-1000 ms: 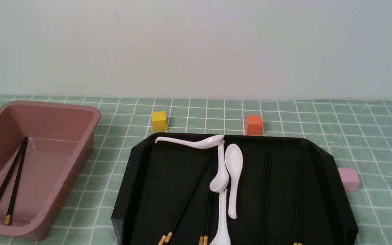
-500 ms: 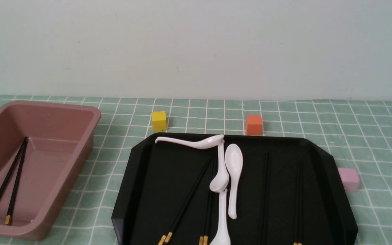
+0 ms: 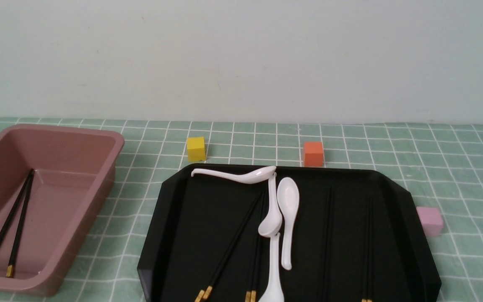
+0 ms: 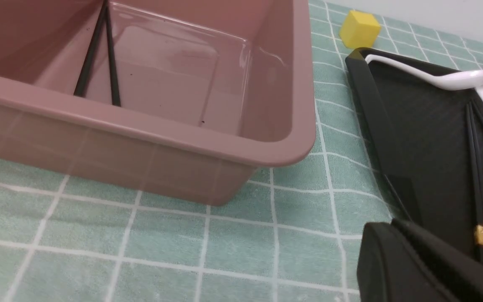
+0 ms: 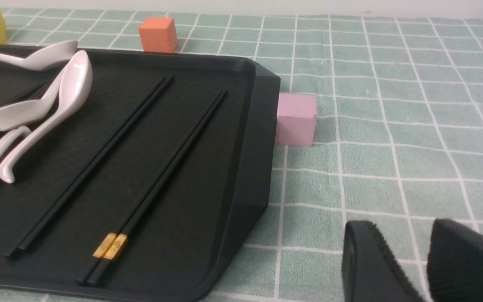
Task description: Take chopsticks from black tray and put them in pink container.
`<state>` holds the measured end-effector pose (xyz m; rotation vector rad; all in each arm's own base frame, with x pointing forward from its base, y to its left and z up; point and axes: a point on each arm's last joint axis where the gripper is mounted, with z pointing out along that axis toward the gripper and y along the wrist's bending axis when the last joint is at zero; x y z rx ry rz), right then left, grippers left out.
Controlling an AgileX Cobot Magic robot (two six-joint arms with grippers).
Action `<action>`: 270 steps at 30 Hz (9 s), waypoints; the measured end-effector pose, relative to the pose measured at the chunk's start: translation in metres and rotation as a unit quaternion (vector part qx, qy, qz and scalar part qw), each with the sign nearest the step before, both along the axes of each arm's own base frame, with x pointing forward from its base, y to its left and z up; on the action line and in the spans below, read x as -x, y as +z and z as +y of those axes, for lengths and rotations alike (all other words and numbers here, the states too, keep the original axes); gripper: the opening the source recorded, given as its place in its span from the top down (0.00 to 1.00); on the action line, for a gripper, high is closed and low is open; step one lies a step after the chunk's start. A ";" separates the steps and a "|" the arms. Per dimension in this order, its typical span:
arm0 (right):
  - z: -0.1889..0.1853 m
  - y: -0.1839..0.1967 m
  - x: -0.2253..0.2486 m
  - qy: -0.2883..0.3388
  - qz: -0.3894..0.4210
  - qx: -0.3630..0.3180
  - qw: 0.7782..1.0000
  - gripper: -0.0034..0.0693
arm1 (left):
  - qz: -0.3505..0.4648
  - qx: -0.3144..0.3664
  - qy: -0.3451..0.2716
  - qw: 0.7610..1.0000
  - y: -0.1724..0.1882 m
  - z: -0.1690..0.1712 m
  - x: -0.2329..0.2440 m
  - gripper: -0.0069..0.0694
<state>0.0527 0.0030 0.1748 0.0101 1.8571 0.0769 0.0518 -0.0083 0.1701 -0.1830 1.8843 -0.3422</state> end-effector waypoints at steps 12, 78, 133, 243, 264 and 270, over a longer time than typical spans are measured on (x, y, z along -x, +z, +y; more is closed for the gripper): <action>0.000 0.000 0.000 0.000 0.000 0.000 1.000 0.62 | 0.086 0.492 0.029 0.866 0.010 -0.020 0.003 0.88; 0.000 0.000 0.000 0.000 0.000 0.000 1.000 0.62 | 0.455 -0.243 -0.205 0.832 0.001 -0.206 -0.244 0.44; 0.000 0.000 0.000 0.000 0.000 0.000 1.000 0.62 | 0.466 -0.180 -0.221 0.838 0.021 -0.209 -0.237 0.76; 0.000 0.000 0.000 -0.001 0.000 -0.003 1.000 0.62 | -0.053 -0.010 0.004 0.999 0.010 -0.002 -0.002 0.93; 0.000 0.000 0.000 -0.001 0.000 -0.003 1.000 0.62 | -0.004 -0.028 -0.007 1.000 0.000 0.000 0.000 0.92; 0.000 0.000 0.000 -0.001 0.000 -0.003 1.000 0.62 | -0.004 -0.029 -0.007 1.000 0.000 0.000 0.000 0.91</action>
